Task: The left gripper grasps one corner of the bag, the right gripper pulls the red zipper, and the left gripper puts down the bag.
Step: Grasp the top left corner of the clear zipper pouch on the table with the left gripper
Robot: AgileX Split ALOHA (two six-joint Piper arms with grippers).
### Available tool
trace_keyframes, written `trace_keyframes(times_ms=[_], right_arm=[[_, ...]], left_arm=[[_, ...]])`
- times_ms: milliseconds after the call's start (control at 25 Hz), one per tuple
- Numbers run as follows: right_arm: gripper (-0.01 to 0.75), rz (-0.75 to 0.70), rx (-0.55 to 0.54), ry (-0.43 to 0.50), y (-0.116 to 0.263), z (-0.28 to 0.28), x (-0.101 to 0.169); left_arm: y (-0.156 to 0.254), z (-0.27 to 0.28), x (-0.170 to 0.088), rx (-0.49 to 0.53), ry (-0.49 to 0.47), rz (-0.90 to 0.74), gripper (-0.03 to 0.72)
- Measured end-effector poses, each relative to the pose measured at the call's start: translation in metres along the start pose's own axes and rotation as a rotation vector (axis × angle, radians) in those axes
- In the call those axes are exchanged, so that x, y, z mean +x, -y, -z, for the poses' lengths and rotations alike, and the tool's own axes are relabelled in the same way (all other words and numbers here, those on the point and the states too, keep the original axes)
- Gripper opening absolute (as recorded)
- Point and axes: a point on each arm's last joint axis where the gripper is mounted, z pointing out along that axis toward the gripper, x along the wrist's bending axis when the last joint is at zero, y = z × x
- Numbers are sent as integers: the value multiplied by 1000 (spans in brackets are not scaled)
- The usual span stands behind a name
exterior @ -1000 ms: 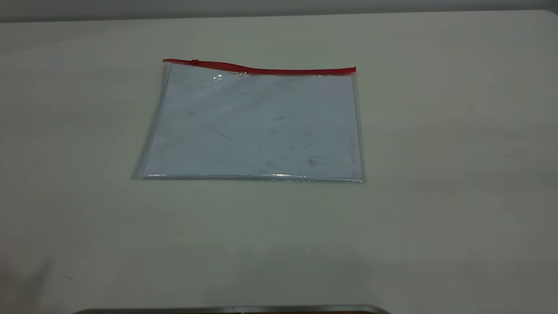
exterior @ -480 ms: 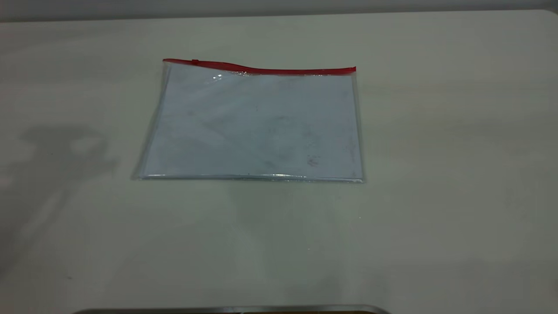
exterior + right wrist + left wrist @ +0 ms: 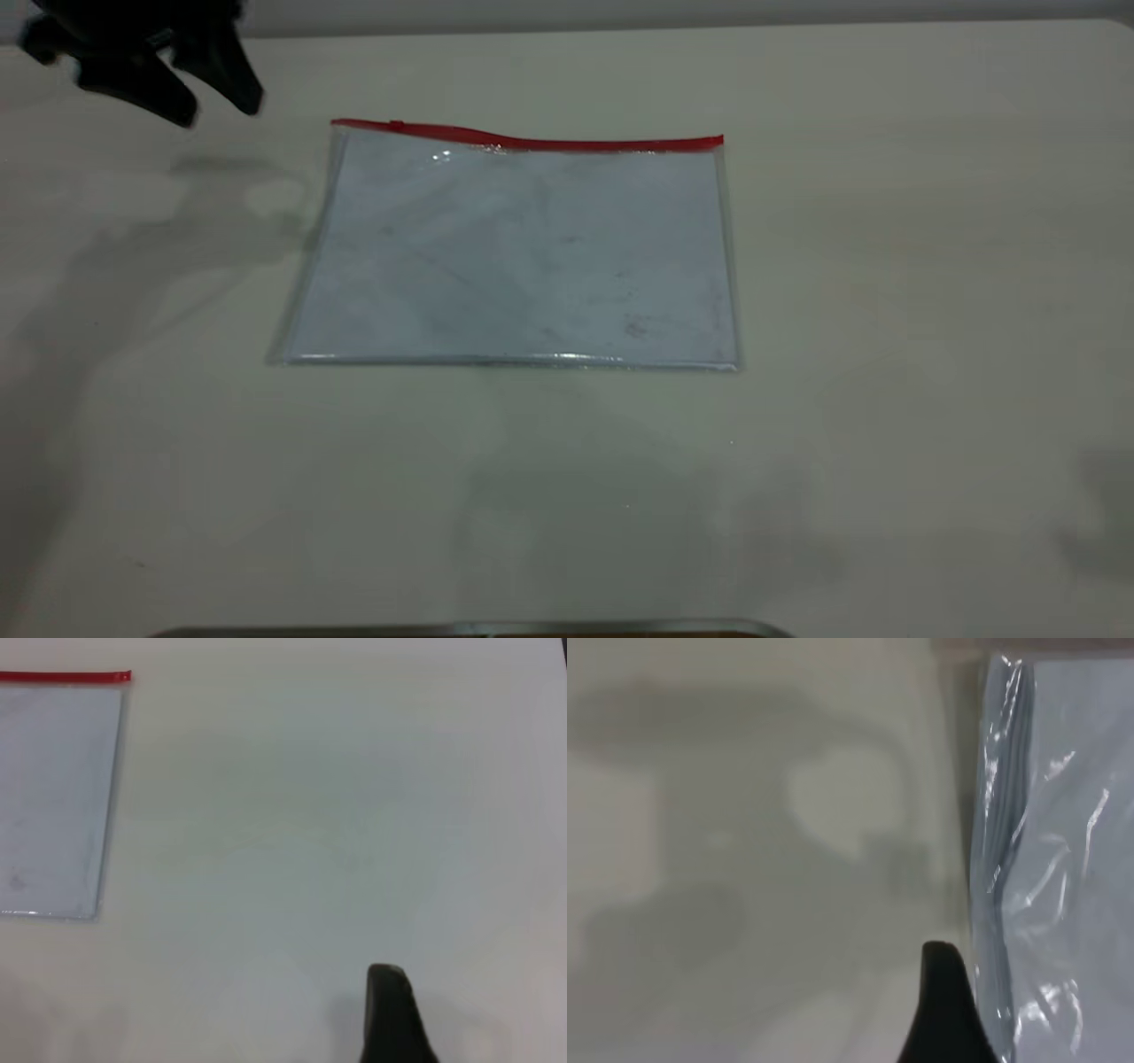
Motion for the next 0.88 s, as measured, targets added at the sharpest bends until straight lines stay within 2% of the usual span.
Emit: trace_keyframes(times_ms=[280, 880], right_arm=[[511, -7, 55, -3, -2, -18, -1], [511, -8, 53, -4, -2, -19, -1]], left_arm=[[-17, -30, 2, -61, 81, -82, 590], [-16, -90, 9, -120, 196, -63, 590]])
